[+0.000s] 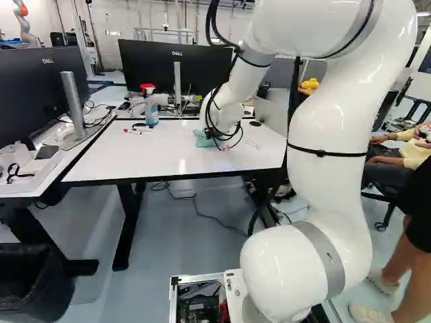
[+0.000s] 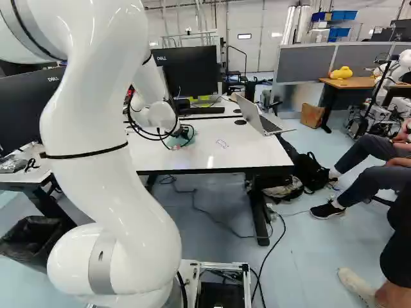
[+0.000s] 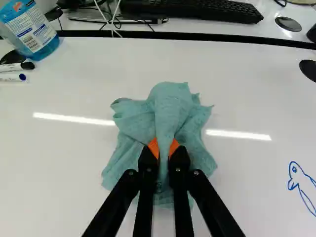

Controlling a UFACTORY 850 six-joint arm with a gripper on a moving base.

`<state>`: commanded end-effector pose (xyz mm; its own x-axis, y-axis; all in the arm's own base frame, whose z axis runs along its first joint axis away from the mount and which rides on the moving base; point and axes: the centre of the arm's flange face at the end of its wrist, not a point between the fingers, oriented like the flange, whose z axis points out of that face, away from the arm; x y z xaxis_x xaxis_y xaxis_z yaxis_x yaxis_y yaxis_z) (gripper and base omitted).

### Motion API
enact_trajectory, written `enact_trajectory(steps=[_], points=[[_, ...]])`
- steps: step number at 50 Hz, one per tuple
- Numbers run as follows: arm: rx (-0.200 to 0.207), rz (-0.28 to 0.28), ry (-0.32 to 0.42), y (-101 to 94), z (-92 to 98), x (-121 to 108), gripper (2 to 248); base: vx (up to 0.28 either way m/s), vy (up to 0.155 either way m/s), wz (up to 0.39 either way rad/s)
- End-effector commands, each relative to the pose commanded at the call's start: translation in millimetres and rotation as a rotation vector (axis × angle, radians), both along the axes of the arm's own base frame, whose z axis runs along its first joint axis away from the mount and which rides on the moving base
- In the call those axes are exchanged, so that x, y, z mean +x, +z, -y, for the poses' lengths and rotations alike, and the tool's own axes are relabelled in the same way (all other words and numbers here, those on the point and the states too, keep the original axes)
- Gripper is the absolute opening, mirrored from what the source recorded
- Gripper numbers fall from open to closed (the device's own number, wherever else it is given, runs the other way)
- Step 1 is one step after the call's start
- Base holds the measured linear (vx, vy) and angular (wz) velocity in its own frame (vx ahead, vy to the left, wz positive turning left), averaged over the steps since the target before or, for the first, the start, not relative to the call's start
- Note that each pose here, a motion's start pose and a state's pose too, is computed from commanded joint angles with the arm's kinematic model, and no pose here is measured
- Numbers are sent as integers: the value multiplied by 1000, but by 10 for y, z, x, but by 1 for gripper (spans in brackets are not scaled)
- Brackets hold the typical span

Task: Clean the table with the green towel

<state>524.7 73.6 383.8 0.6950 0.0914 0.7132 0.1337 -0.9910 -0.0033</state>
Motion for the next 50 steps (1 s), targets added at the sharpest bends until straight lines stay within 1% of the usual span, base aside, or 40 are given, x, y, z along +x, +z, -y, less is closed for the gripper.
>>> enact_trajectory(steps=[11, 20, 26, 33, 41, 50], points=[[0, 1, 33, -1, -177, -5, 40, 0, 0, 0], [1, 6, 55, -7, -308, 68, 40, 0, 0, 0], [1, 7, 55, -1, -307, 66, 40, 0, 0, 0], [2, 9, 55, 52, -303, 46, 40, 0, 0, 0], [-1, -10, 57, 122, -305, 1, 40, 0, 0, 0], [-6, -36, 68, 201, -354, -56, 40, 0, 0, 0]])
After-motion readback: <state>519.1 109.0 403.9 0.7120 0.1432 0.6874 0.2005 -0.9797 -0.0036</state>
